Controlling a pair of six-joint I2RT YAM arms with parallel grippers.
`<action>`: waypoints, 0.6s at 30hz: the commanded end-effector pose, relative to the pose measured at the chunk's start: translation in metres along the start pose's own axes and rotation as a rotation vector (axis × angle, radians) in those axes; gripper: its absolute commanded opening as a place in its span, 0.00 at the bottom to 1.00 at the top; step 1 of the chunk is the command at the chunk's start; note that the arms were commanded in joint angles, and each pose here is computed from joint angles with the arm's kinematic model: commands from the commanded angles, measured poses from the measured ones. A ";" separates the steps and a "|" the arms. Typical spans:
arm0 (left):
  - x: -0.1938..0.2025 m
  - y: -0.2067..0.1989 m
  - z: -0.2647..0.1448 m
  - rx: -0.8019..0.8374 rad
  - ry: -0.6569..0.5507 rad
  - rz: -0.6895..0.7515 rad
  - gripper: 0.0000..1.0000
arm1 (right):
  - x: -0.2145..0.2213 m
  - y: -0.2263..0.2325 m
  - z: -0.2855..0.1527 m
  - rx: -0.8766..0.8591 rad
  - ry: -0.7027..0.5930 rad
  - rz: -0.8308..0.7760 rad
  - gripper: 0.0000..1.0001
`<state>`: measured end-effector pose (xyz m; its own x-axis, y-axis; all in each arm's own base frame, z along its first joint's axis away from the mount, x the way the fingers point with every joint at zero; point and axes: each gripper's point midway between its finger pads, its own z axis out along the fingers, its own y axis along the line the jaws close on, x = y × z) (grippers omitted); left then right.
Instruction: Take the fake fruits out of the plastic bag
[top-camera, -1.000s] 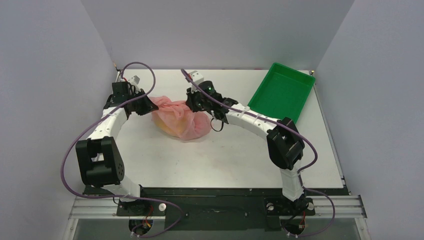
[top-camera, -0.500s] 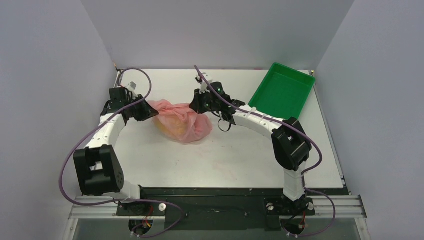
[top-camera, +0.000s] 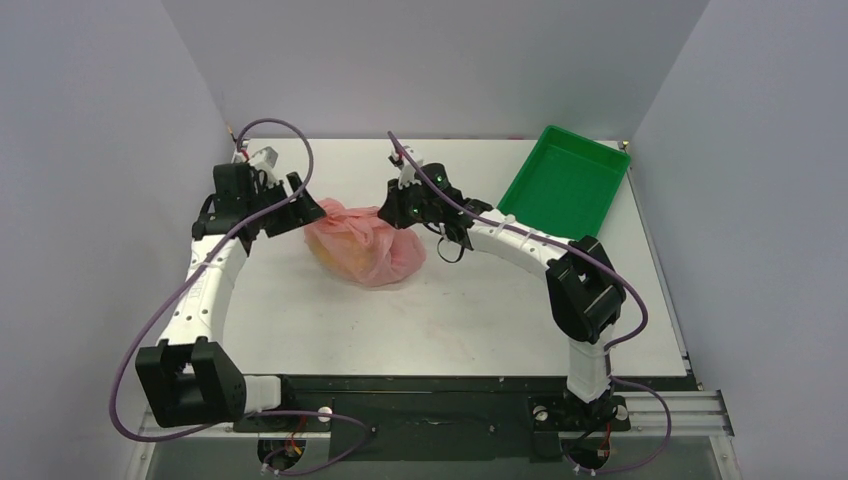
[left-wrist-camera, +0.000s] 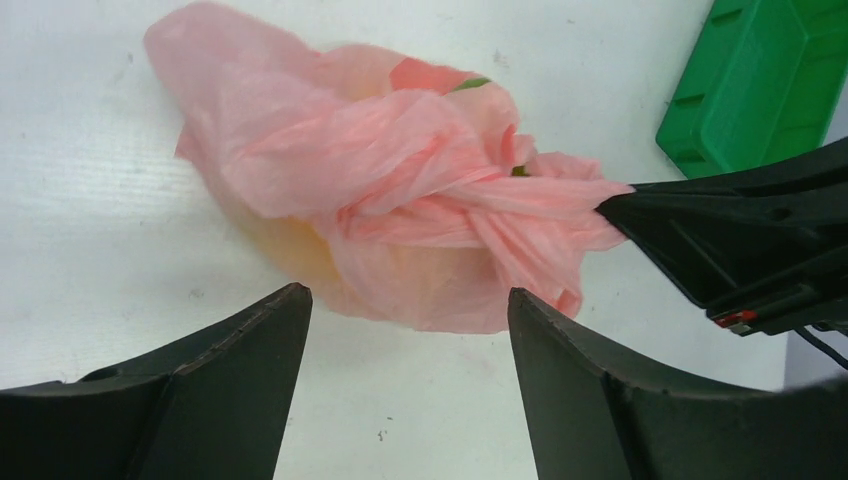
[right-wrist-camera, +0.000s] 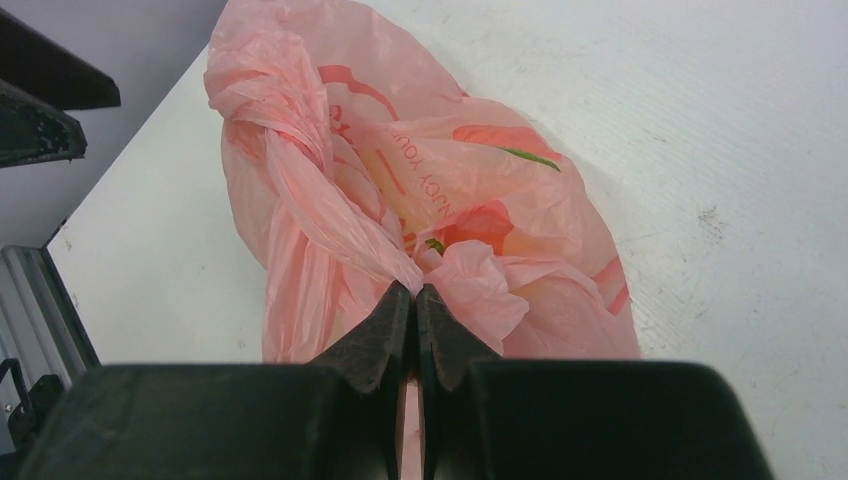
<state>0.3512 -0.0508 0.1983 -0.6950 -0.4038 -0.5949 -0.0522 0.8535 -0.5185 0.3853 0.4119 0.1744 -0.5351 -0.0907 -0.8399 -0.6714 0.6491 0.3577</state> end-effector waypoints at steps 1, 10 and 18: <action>-0.017 -0.028 0.004 -0.041 0.002 0.216 0.71 | -0.033 0.025 -0.017 -0.059 -0.080 -0.051 0.00; -0.033 -0.034 0.036 -0.216 0.099 0.452 0.73 | -0.034 0.023 -0.020 -0.050 -0.077 -0.074 0.00; -0.016 -0.026 0.067 -0.261 0.169 0.484 0.72 | -0.032 0.024 -0.018 -0.061 -0.075 -0.069 0.00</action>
<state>0.4043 -0.0907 0.1746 -0.8027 0.0524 -0.5941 0.1352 0.9862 -0.0956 0.3809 0.4134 0.1720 -0.5226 -0.1217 -0.8438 -0.6930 0.6372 0.3373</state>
